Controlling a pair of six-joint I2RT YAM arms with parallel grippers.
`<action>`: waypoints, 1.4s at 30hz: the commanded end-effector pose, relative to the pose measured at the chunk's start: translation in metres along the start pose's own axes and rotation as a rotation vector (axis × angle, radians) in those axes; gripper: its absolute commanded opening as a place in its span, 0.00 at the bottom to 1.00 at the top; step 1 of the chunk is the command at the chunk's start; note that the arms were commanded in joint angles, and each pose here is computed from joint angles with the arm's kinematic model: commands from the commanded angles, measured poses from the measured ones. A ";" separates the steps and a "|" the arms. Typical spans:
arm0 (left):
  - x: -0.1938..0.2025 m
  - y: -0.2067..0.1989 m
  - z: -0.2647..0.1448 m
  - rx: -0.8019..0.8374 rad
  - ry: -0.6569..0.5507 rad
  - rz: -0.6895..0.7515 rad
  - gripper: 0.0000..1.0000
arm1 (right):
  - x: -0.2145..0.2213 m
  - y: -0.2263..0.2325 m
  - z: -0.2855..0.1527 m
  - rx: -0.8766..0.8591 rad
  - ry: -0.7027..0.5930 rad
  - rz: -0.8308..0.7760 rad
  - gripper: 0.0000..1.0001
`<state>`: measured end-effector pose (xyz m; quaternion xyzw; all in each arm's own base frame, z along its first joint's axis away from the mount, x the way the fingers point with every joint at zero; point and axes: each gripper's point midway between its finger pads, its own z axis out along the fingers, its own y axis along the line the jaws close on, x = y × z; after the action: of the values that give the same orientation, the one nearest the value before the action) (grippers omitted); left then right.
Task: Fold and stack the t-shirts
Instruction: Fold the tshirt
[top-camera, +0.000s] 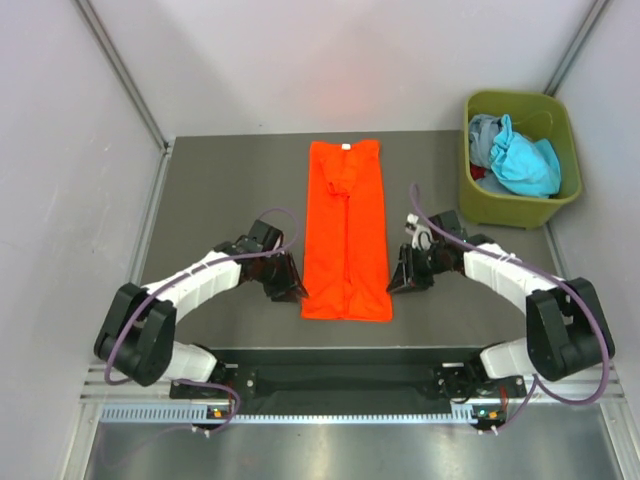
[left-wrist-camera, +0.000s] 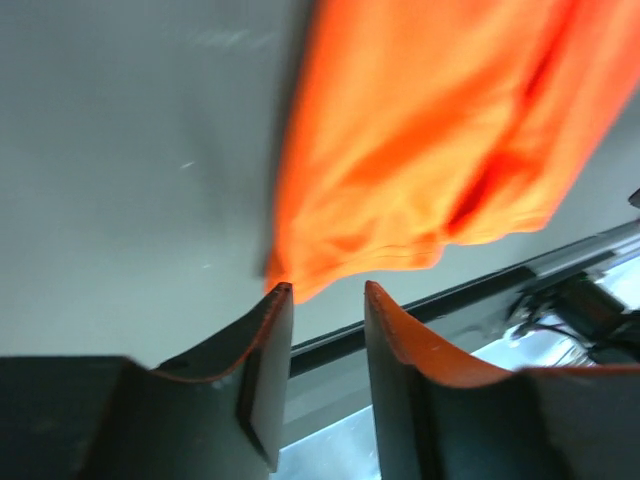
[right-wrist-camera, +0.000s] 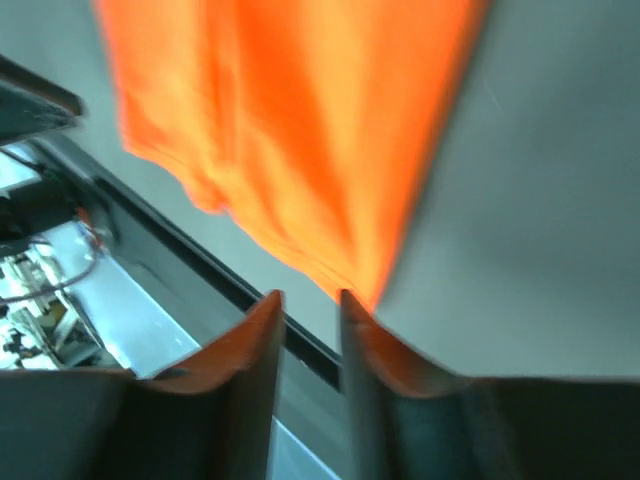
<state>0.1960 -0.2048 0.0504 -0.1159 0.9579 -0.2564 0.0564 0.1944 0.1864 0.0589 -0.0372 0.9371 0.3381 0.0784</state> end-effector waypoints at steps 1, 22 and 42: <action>-0.018 -0.024 -0.021 0.054 -0.089 0.033 0.38 | -0.025 0.025 -0.005 -0.086 -0.040 -0.055 0.25; -0.034 -0.043 0.000 0.132 -0.096 0.040 0.28 | -0.001 0.042 0.088 -0.223 0.125 -0.003 0.01; -0.028 -0.070 0.007 0.202 -0.049 0.067 0.28 | -0.006 0.068 0.097 -0.290 0.111 -0.037 0.06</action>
<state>0.2272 -0.2481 0.0669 -0.0944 0.9388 -0.3207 0.0825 0.2063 0.2823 0.0348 -0.0724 0.8953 0.4388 0.0243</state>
